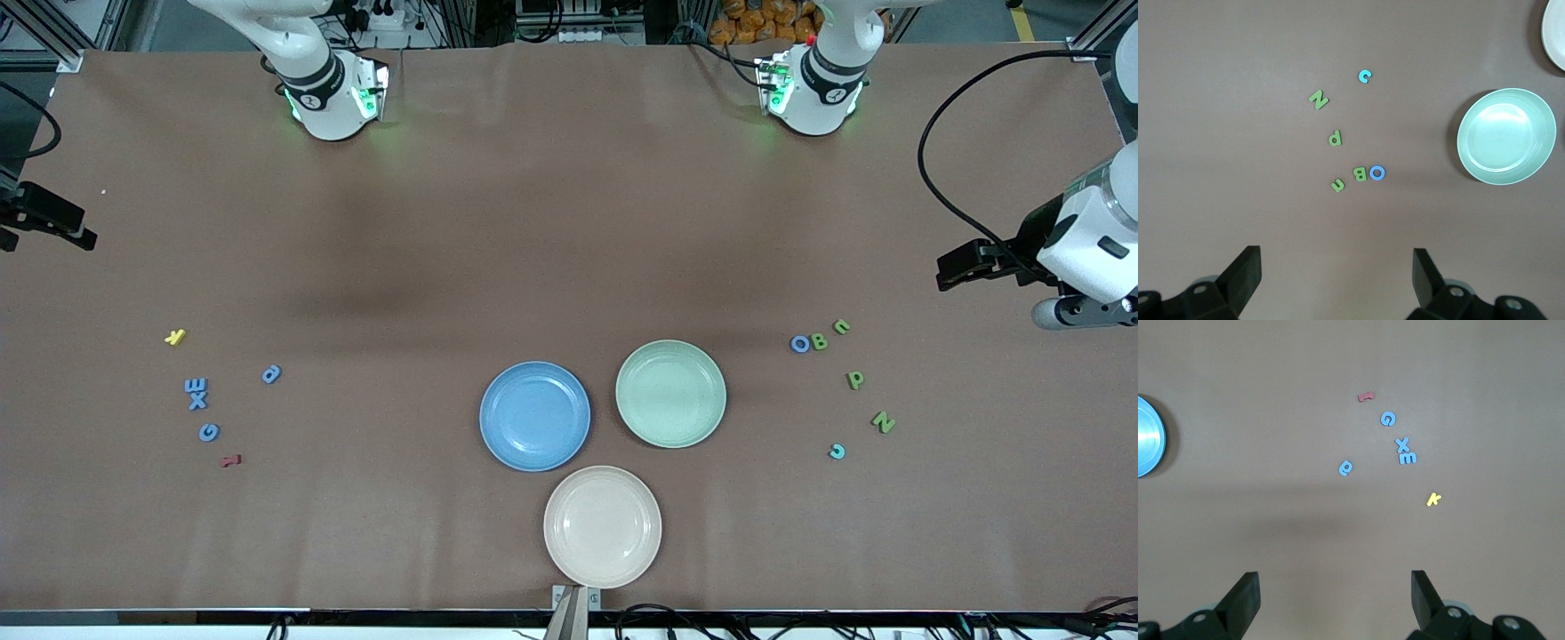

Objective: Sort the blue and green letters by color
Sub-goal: 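Grasp the green d with the left gripper while the right gripper grasps X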

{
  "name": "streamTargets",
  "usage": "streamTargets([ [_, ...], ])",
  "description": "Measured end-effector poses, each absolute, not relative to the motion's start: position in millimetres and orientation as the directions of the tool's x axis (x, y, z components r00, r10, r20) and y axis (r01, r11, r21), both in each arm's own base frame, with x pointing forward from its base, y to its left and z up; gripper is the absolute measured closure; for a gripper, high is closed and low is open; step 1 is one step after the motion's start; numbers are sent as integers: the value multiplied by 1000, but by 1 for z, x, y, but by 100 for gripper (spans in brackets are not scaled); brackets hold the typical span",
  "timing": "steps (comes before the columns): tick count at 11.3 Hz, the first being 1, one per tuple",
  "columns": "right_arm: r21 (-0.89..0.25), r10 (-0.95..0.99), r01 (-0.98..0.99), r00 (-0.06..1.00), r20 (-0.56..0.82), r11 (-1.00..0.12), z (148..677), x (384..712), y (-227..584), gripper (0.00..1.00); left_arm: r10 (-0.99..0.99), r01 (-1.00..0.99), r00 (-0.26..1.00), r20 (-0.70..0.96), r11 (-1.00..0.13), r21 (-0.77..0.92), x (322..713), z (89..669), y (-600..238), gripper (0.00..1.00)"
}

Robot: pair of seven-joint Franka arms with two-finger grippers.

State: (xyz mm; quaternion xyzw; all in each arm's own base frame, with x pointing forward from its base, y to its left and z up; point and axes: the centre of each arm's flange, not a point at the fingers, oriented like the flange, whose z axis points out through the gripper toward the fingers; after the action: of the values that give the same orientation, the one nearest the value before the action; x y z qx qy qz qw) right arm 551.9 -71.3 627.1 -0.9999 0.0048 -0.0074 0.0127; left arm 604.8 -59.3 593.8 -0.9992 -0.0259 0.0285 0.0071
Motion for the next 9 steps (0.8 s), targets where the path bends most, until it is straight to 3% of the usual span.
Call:
streamTargets([
  [9, -25, -12, -11, 1000, 3, -1000, 623, 553, -73, 0, 58, 56, 996, -72, -998, -17, 608, 583, -56, 0],
])
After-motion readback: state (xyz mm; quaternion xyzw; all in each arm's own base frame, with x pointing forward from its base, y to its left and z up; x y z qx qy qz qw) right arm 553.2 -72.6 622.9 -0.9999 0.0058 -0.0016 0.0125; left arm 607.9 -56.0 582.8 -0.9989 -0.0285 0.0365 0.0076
